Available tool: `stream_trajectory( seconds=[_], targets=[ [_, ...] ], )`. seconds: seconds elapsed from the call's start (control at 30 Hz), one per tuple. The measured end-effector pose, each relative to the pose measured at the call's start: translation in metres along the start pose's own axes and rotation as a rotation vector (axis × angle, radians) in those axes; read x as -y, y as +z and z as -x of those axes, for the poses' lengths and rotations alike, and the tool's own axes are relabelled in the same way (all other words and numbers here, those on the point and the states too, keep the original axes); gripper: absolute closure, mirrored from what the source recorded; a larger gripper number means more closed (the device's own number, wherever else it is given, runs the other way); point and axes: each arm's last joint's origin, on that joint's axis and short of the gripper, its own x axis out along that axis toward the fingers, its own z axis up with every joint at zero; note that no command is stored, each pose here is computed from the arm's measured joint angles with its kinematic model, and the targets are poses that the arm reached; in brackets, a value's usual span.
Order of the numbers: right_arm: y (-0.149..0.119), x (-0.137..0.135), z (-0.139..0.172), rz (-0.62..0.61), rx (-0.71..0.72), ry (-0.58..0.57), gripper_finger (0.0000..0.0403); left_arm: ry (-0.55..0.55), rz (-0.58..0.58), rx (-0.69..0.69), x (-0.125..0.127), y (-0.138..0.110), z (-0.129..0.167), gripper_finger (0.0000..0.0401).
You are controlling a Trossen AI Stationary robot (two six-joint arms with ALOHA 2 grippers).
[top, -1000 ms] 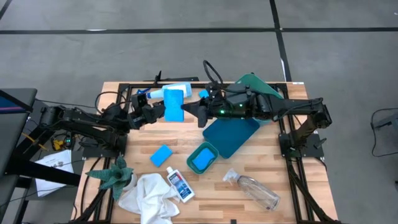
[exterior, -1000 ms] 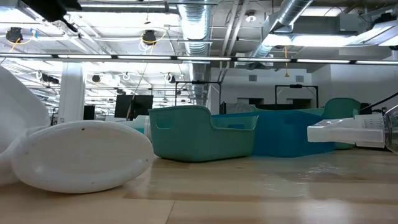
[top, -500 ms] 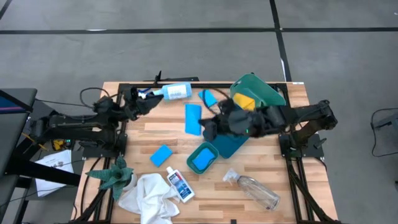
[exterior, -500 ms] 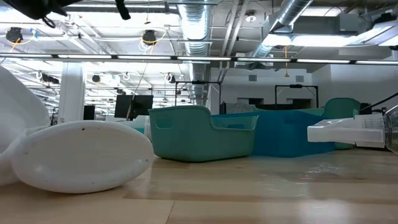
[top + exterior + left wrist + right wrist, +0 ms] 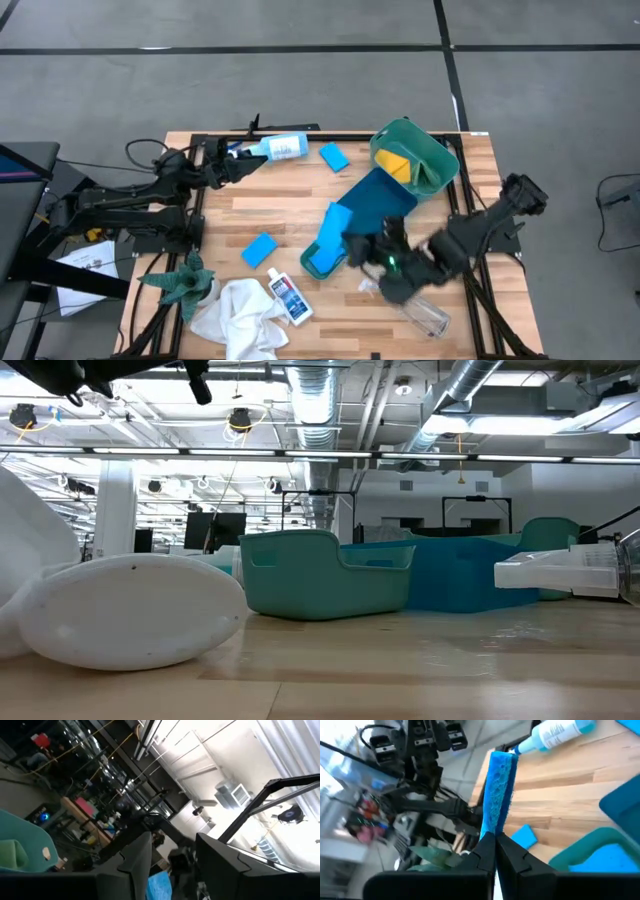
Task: Pick & Place Kitchen Items
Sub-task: Put the blue sponge into the bottom green bin
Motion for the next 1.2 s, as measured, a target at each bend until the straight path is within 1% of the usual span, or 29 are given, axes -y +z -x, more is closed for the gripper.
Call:
stream_trajectory(
  seconds=[0.17, 0.27, 0.37, 0.43, 0.47, 0.53, 0.67, 0.83, 0.93, 1.1, 1.2],
  targets=[
    [-0.037, 0.028, 0.019, -0.059, 0.171, 0.109, 0.0403, 0.001, 0.05, 0.001, 0.0, 0.0, 0.0, 0.0257],
    [-0.053, 0.045, 0.024, -0.121, 0.196, 0.151, 0.0403, 0.006, 0.082, 0.009, 0.0, 0.0, 0.0, 0.0261],
    [-0.07, 0.055, 0.021, -0.172, 0.238, 0.189, 0.0403, 0.018, 0.125, 0.03, -0.001, 0.001, 0.0, 0.0265],
    [-0.081, 0.063, 0.019, -0.151, 0.25, 0.195, 0.0403, 0.018, 0.137, 0.034, -0.001, 0.001, 0.0, 0.0269],
    [-0.087, 0.064, 0.018, -0.161, 0.247, 0.2, 0.0403, 0.018, 0.145, 0.034, -0.001, 0.001, 0.0, 0.0271],
    [-0.1, 0.068, 0.012, -0.188, 0.247, 0.203, 0.0403, 0.021, 0.155, 0.041, -0.001, 0.001, 0.0, 0.0275],
    [-0.134, 0.087, -0.006, -0.25, 0.235, 0.203, 0.0403, 0.03, 0.163, 0.056, 0.0, 0.001, -0.001, 0.0282],
    [-0.168, 0.11, -0.032, -0.384, 0.232, 0.205, 0.0403, 0.03, 0.166, 0.056, 0.0, 0.0, -0.001, 0.0285],
    [-0.172, 0.113, -0.044, -0.42, 0.213, 0.191, 0.0403, 0.03, 0.166, 0.056, 0.0, 0.0, -0.001, 0.0285],
    [-0.163, 0.11, -0.065, -0.413, 0.176, 0.141, 0.0403, 0.03, 0.168, 0.055, 0.0, 0.0, -0.001, 0.0286],
    [-0.156, 0.111, -0.077, -0.45, 0.149, 0.101, 0.0403, 0.022, 0.178, 0.042, 0.0, -0.001, -0.001, 0.0286]
  ],
)
